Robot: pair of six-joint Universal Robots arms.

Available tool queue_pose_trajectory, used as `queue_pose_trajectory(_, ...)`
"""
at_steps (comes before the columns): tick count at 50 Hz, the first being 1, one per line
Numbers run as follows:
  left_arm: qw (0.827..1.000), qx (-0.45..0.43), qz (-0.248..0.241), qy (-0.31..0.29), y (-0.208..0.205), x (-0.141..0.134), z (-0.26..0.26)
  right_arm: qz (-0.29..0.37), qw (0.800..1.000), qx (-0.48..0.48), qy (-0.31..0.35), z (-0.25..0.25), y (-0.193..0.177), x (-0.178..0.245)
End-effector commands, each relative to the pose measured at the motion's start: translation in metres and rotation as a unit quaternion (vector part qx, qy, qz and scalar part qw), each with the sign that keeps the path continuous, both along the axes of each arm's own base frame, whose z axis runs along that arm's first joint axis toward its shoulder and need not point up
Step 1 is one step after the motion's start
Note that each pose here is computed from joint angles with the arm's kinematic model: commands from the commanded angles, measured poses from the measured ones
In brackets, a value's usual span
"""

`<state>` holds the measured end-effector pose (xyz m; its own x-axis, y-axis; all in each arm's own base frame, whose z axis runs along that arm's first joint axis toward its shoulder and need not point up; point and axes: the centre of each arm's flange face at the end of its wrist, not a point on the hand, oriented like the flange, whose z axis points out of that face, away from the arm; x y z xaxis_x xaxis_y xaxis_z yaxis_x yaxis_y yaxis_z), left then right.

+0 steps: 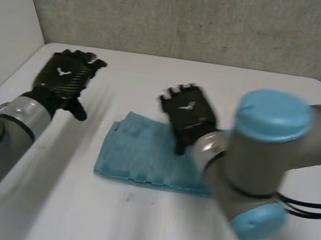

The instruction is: Fold the laundry

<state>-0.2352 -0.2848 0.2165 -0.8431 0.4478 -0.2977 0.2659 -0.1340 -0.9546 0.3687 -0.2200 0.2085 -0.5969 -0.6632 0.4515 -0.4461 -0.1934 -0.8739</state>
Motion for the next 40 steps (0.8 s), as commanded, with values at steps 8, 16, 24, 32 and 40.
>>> queue_pose_trajectory(8, 0.991, 0.035, -0.125, -0.019, 0.043, -0.096, -0.041, -0.15, 0.967, 0.206, -0.004, -0.056, -0.03, -0.142)
queue_pose_trajectory(16, 0.998, 0.028, -0.063, -0.015, 0.038, -0.084, -0.033, -0.161, 0.974, 0.156, -0.014, -0.069, -0.048, -0.158)
queue_pose_trajectory(24, 1.0, 0.011, 0.001, -0.003, 0.031, -0.053, -0.009, -0.096, 0.994, 0.024, -0.045, -0.012, -0.059, -0.102)
queue_pose_trajectory(32, 0.999, -0.01, 0.042, 0.01, 0.028, -0.023, 0.012, 0.071, 0.997, 0.017, -0.028, -0.016, 0.01, 0.02)
queue_pose_trajectory(40, 0.998, -0.011, 0.067, 0.018, 0.021, -0.007, 0.016, 0.151, 0.987, 0.048, 0.034, -0.063, 0.062, 0.064)
